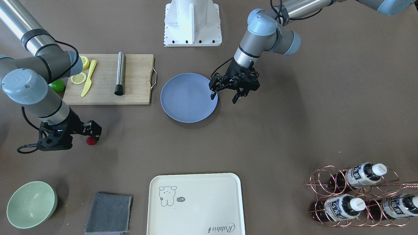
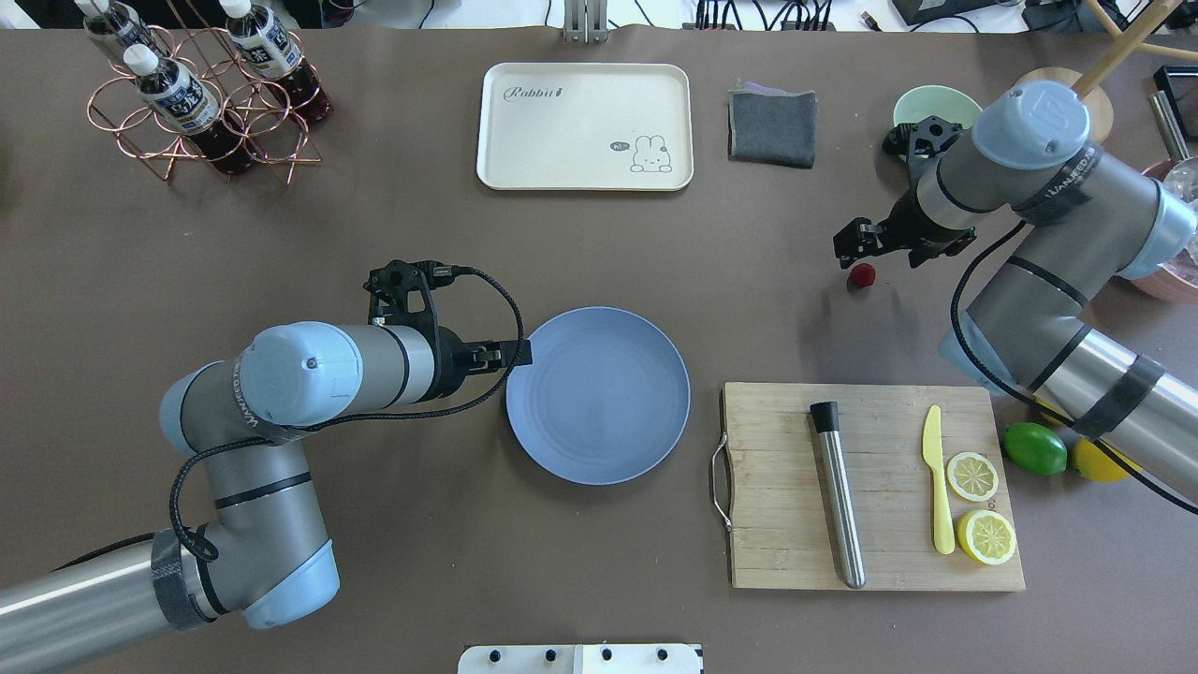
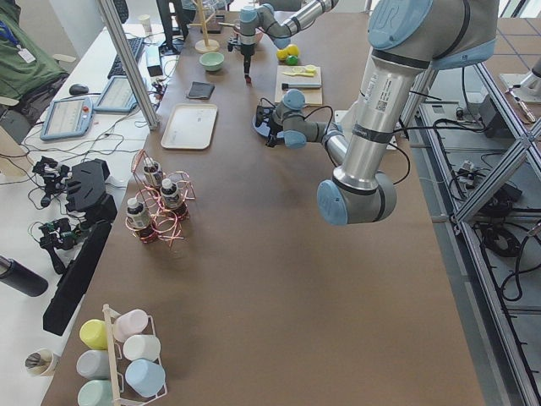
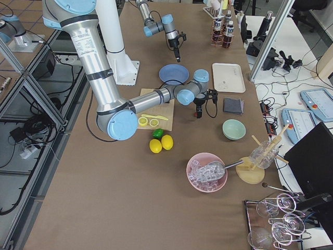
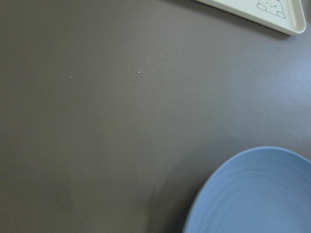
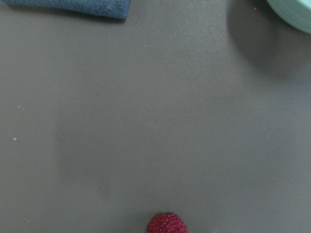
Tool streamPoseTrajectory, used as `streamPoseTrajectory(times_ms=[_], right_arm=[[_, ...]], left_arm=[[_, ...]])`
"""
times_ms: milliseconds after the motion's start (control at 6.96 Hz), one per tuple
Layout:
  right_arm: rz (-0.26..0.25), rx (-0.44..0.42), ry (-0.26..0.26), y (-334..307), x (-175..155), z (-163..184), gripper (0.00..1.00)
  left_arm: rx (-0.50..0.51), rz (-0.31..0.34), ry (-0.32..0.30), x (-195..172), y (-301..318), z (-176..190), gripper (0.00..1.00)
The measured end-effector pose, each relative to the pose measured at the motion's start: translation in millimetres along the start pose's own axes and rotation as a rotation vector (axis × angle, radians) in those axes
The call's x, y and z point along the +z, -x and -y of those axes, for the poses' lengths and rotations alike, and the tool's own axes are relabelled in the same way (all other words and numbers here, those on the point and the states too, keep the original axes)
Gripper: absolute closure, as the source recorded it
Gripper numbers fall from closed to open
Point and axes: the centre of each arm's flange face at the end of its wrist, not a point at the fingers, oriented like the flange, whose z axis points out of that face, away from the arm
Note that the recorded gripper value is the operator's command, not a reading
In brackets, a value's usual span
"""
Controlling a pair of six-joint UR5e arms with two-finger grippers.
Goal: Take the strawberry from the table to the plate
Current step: 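Lower the right gripper onto the red strawberry and close it, then carry the strawberry over the blue plate with the right gripper while the left arm withdraws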
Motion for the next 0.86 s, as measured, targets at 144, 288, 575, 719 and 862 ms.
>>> streamPoseTrajectory(times_ms=[144,288,575,719,862], right_arm=[[-0.010,-0.002,0.002,0.5,5.7,-2.0,0.09],[-0.017,-0.001,0.007,0.2,10.7,-2.5,0.43],[-0.030,-0.001,0.000,1.0,14.7,-1.1,1.00],[-0.031,-0.003,-0.004,2.4,14.2,-0.2,1.00],[-0.031,-0.004,-0.006,3.1,14.1,0.2,1.00]], left_arm=[[0.010,0.000,-0.001,-0.3,0.1,0.4,0.02],[0.013,-0.002,-0.003,-0.8,0.0,0.9,0.02],[0.013,-0.010,-0.010,-2.4,0.3,3.9,0.02],[0.012,-0.008,-0.013,-3.1,3.4,7.4,0.02],[0.011,-0.005,-0.015,-3.3,7.0,8.9,0.02]])
